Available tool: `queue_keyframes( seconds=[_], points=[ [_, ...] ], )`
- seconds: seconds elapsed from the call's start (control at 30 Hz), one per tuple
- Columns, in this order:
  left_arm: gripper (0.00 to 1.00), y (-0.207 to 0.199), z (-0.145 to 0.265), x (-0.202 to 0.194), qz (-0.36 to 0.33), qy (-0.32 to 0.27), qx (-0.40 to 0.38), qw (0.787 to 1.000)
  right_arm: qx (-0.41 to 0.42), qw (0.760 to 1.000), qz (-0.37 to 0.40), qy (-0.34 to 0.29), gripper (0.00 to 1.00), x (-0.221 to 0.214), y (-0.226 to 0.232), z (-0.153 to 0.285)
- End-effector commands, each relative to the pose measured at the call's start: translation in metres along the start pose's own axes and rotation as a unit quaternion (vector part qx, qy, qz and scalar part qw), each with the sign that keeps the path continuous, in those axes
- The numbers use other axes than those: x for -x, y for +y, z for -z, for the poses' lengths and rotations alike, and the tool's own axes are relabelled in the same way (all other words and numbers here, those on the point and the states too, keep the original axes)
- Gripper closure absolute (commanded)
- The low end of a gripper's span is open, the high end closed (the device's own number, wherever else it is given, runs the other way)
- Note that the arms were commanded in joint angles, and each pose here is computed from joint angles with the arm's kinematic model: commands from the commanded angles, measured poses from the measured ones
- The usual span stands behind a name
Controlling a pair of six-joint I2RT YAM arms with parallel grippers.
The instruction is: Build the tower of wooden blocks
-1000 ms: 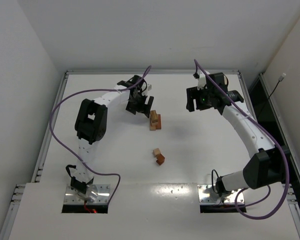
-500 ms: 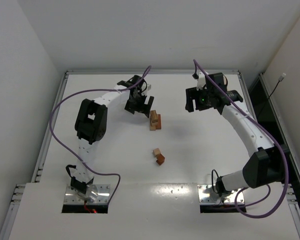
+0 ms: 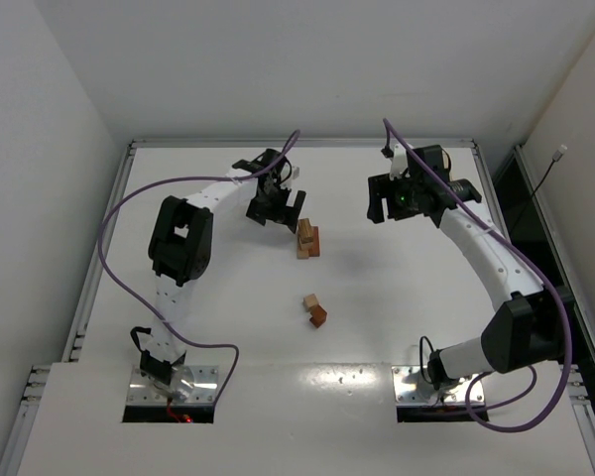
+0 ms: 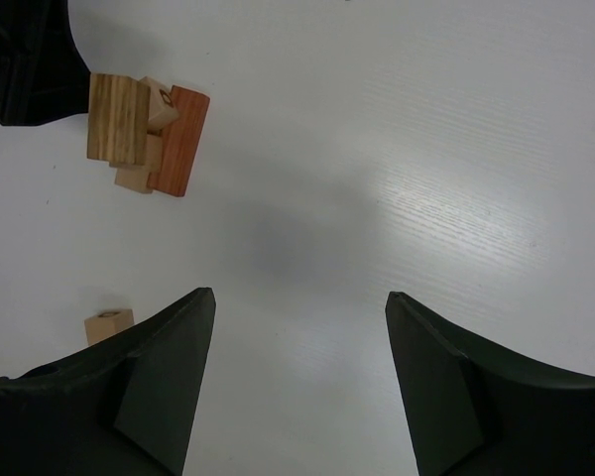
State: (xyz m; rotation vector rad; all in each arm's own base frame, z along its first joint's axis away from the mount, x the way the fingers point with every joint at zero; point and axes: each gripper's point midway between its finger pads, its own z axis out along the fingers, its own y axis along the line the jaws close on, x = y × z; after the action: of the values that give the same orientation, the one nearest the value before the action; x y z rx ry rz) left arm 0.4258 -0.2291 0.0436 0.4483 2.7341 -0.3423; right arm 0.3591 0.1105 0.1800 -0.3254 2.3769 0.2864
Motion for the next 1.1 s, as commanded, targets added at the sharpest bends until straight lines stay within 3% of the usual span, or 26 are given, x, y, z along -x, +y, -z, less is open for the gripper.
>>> queue_keyframes(
  seconds=[0.0, 0.8, 1.07],
  points=[
    [0.01, -0.006, 0.008, 0.019, -0.008, -0.026, -0.004, 1.0, 0.007, 1.0, -0.007, -0.005, 0.33, 0.001, 0.001, -0.002],
    [0.01, -0.012, 0.011, 0.021, -0.011, -0.03, -0.008, 0.999, 0.011, 1.0, -0.006, -0.01, 0.33, 0.004, 0.002, -0.006],
    [0.01, 0.043, 0.049, 0.013, 0.055, -0.053, 0.048, 0.996, 0.027, 1.0, 0.008, -0.004, 0.33, 0.002, 0.01, -0.009]
  ],
)
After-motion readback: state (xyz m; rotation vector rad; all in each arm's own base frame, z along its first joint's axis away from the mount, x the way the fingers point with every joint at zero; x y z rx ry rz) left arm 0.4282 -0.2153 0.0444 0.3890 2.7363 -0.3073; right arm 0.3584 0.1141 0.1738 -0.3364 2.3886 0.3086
